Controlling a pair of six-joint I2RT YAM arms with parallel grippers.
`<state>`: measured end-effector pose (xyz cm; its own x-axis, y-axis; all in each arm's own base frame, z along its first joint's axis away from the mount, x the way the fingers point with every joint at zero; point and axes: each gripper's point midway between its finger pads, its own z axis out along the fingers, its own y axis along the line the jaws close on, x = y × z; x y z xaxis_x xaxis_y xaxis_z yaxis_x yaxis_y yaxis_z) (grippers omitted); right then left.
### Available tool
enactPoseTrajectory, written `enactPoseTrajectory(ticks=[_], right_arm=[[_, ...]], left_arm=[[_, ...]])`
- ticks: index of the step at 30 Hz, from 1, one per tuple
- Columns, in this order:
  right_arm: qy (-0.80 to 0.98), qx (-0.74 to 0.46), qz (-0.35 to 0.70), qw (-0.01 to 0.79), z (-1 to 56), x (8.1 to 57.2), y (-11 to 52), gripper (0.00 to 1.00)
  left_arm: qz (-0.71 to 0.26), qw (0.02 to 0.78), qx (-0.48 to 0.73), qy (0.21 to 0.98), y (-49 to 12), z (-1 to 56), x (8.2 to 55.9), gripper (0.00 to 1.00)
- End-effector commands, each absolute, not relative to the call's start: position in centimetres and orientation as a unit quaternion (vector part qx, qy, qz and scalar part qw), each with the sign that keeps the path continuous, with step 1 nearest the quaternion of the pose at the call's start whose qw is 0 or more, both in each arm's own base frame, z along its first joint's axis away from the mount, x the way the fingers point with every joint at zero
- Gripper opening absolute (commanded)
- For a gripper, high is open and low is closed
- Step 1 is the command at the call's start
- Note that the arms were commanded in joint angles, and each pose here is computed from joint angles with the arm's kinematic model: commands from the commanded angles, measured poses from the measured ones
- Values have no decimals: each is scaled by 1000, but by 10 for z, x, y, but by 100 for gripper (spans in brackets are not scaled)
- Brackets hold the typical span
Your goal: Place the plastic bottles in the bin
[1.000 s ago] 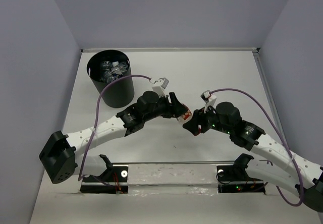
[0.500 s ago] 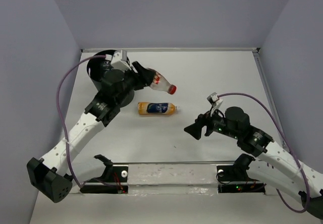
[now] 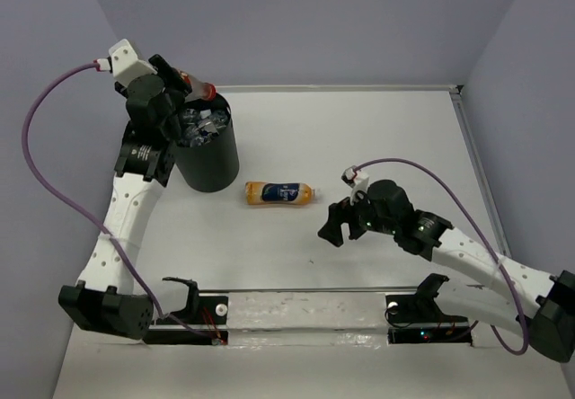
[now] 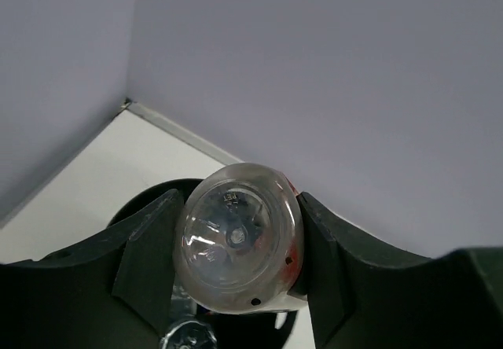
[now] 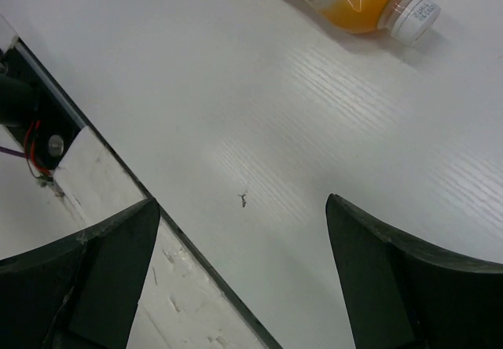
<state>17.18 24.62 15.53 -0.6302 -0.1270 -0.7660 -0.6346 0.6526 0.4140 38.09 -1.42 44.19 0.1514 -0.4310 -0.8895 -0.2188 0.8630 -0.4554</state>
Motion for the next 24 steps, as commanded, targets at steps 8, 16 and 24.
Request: enactPoseTrajectory(ticks=[8,16,24], right_arm=[[784,-394,285,386,168,236,305,98],[781,-501,171,331,122,295,329,100],[769,-549,145,293,90,325,348,100]], left_arm=[[115,689,-283,658,36,368,415,37],[68,689,-270,669,21,372,415,99],[-27,723,-237,648,-1,424,372,99]])
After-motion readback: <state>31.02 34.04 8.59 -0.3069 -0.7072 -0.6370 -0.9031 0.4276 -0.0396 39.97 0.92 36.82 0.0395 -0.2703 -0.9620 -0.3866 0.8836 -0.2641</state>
